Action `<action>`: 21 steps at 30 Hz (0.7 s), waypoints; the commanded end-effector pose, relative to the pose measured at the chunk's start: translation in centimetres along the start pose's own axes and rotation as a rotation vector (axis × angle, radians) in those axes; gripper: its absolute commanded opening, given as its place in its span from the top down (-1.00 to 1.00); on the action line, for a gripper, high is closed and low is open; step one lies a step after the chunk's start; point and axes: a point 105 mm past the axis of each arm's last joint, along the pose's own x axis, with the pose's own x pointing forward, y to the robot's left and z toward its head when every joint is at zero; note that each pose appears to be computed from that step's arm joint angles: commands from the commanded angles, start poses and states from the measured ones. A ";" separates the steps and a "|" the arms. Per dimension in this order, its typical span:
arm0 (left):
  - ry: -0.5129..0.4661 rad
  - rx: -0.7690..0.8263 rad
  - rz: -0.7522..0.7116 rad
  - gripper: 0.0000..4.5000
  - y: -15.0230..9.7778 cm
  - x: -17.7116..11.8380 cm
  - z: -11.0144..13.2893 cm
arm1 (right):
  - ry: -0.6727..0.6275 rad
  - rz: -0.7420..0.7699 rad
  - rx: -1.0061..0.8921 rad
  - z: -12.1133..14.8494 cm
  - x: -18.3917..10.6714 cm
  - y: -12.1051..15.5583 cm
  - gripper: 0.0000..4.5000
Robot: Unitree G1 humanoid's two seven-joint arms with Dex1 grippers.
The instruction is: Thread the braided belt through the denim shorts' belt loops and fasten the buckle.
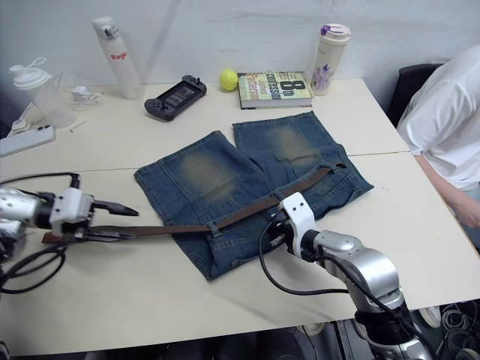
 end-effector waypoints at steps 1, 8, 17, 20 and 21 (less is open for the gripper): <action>-0.130 -0.029 -0.089 -0.21 -0.8 1.4 1.0 | -0.071 0.114 0.034 1.8 -2.2 1.5 0.15; -0.331 0.002 -0.062 -0.21 0.8 4.3 3.3 | -0.293 0.322 -0.014 6.6 -7.5 3.6 -0.97; -0.427 0.106 0.115 -0.21 1.0 7.5 3.4 | -0.228 -0.015 -0.093 5.6 -5.8 -1.8 -0.97; -0.407 0.082 0.133 -0.21 -0.2 7.5 2.1 | -0.232 -0.021 -0.085 5.2 -5.6 -1.9 -0.97; -0.374 0.082 0.157 -0.21 -0.6 6.5 1.4 | -0.237 -0.021 -0.076 5.1 -5.6 -1.9 -0.97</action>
